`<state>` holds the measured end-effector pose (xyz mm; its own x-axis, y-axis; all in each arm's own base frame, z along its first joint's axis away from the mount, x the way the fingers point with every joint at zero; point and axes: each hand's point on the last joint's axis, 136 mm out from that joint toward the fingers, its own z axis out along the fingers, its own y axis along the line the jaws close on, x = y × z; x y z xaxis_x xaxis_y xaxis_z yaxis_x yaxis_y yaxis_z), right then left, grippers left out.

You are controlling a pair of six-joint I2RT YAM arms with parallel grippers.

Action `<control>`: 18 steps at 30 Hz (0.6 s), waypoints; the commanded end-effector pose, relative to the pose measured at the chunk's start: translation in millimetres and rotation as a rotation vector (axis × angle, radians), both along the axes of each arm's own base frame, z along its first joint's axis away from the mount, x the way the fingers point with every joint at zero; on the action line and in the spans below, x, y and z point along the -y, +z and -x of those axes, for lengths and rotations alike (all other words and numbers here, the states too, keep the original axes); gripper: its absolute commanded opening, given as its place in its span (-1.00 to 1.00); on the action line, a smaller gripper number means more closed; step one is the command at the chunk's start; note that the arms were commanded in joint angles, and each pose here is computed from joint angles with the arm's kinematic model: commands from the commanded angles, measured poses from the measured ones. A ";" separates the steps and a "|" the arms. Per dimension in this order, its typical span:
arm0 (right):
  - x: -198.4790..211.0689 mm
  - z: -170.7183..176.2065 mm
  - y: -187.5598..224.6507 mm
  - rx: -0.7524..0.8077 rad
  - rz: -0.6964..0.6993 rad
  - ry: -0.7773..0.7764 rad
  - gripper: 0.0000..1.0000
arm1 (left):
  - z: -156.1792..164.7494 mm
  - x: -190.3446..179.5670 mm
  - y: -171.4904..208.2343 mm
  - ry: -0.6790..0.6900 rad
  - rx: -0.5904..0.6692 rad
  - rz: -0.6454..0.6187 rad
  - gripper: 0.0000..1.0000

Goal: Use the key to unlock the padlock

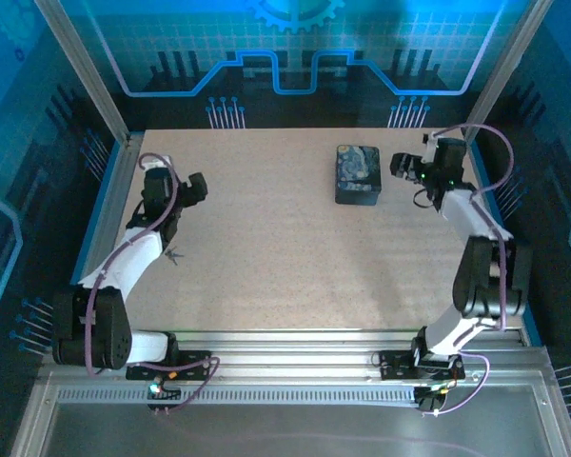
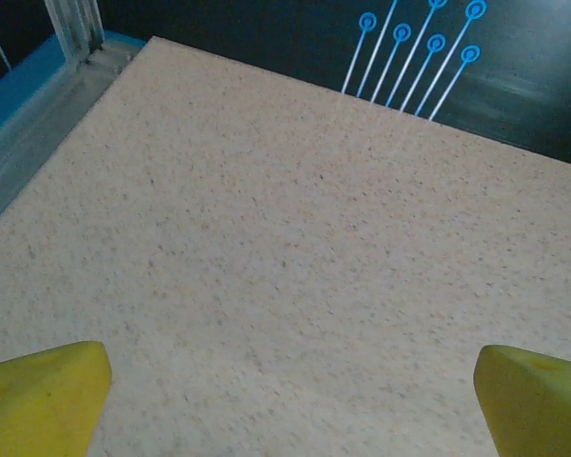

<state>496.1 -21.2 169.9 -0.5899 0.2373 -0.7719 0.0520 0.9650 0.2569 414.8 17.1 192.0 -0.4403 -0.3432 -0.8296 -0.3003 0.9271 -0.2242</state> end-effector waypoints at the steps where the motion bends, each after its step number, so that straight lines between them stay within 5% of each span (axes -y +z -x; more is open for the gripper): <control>1: -30.2 -1.7 -36.4 -0.190 -0.181 0.086 0.75 | 41.8 20.5 -27.5 0.039 -0.237 0.135 0.98; 10: -85.9 -36.9 -76.5 -0.324 -0.211 0.186 0.47 | 71.8 81.4 -27.6 -0.131 -0.363 0.118 0.98; 18: -159.7 0.9 -96.5 -0.406 -0.225 0.300 0.26 | 70.9 85.9 -11.8 -0.154 -0.355 0.118 0.98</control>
